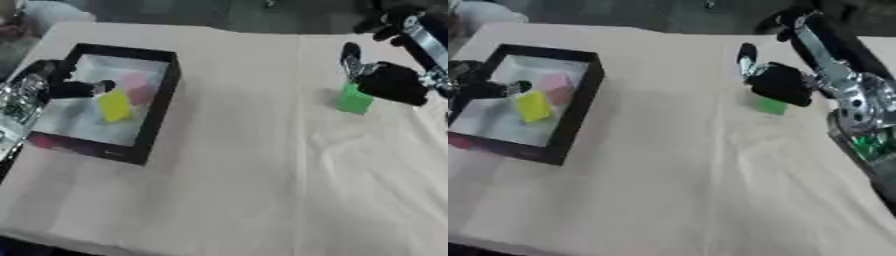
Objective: Pick up the objects with one hand, pass them to the other hand, and then place them into the box on the other side of the table.
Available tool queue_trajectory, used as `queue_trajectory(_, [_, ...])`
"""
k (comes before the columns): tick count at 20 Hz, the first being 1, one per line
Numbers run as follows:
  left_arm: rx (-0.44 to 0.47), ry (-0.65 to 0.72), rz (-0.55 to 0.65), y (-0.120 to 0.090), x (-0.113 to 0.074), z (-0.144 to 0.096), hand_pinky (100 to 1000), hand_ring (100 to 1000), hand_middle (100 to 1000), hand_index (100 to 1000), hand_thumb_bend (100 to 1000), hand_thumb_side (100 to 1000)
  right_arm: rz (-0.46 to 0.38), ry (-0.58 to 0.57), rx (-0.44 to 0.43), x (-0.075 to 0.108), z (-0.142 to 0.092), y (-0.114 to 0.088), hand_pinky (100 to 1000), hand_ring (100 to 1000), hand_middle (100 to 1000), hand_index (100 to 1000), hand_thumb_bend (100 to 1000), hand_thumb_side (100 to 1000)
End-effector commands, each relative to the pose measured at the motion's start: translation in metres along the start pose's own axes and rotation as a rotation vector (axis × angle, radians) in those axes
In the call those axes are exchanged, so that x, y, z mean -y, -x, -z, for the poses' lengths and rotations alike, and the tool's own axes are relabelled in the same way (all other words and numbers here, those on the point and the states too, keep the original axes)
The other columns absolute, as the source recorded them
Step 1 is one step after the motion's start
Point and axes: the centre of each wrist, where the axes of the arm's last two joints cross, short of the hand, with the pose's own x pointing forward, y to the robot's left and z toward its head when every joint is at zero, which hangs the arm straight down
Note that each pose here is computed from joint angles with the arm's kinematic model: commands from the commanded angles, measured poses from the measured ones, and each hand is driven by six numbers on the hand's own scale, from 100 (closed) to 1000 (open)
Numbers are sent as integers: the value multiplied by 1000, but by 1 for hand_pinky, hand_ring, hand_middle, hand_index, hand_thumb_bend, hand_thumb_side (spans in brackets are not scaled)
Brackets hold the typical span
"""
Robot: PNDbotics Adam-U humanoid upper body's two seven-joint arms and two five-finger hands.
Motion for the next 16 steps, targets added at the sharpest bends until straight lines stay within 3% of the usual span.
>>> queue_trajectory(1, [-12,-40,12,0,-16,1,899,891,853,924,616,509,-17,30,14,11,-3,-2,851,813,823,769,124,440])
queue_trajectory(5, [-22,-54,16,1,-17,1,913,906,864,940,614,574,-14,31,14,11,-3,-2,851,812,816,769,122,442])
queue_trajectory(7, [-20,-59,16,0,-18,1,914,909,867,942,605,558,-14,32,15,11,-3,-2,851,811,815,769,124,442])
queue_trajectory(9, [-15,-60,13,-1,-19,0,916,910,867,943,616,447,-13,33,15,11,-4,-2,851,810,814,769,123,443])
queue_trajectory(12, [-5,-40,-1,-2,-20,-1,911,908,866,941,567,130,-11,35,16,12,-4,-2,850,809,813,768,123,444])
queue_trajectory(16, [2,-21,-21,-3,-22,-1,896,899,858,931,462,100,-10,39,16,12,-4,-2,849,808,811,768,119,444])
